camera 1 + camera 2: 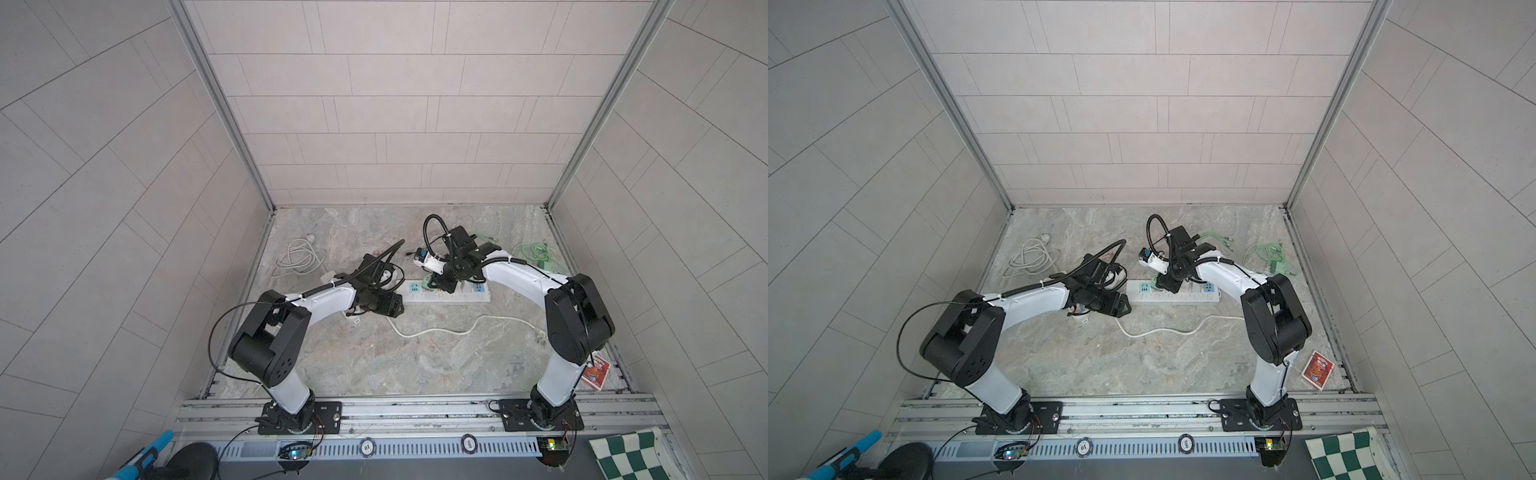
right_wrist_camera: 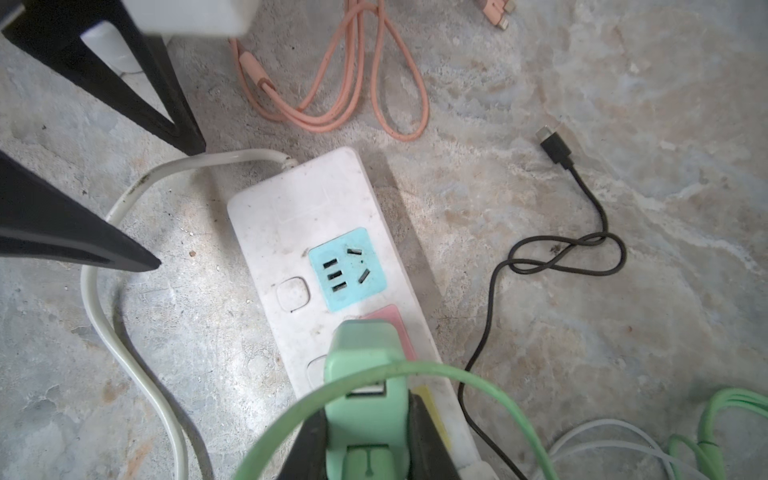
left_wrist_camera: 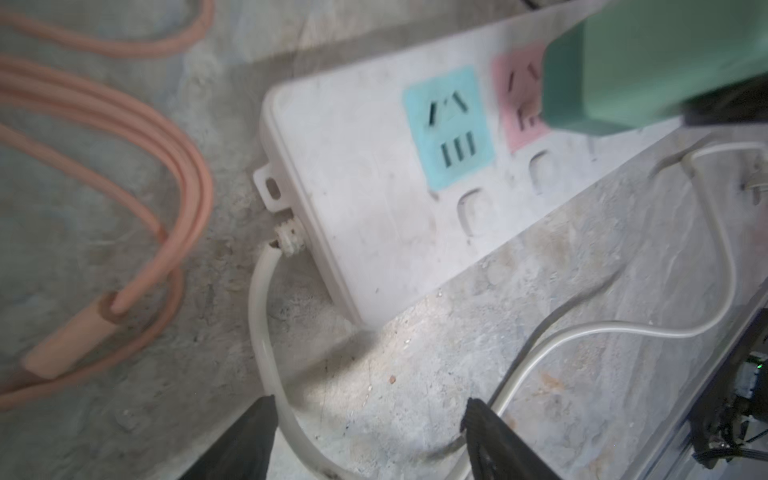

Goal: Insert the plug

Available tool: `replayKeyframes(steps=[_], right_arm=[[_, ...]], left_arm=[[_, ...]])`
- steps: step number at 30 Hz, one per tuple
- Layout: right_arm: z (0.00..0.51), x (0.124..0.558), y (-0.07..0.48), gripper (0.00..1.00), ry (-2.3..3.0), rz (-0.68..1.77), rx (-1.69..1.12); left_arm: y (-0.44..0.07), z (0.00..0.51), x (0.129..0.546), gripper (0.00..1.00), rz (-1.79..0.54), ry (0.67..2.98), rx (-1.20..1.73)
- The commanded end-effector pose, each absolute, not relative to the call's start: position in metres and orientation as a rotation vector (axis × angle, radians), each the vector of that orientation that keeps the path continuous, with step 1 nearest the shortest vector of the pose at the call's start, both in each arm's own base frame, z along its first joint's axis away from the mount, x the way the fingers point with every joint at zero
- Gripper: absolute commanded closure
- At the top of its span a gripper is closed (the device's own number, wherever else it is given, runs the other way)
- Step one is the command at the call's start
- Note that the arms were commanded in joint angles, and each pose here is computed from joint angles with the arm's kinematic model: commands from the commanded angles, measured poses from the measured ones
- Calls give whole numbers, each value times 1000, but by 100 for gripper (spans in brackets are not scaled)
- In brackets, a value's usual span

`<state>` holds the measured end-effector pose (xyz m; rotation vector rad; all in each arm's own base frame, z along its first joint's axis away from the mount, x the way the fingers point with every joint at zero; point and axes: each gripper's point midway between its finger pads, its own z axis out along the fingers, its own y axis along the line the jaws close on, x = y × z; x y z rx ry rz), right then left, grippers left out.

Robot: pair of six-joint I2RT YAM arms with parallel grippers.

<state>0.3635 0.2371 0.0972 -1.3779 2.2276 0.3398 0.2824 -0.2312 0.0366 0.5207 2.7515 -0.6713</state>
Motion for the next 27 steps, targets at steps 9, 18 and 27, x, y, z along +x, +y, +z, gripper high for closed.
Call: replayKeyframes(steps=[9,18,27], right_arm=[[64,342,216,100,2389,251,-1413],[57,344,210,100,2419,257,-1397],[46,352,205,100,2466,220,-1384]], left_arm=[[-231,20,312,23,-487,2789,493],[-232,17,357,23,-354,2770,380],[-242,36,396,23,-383,2688,325]])
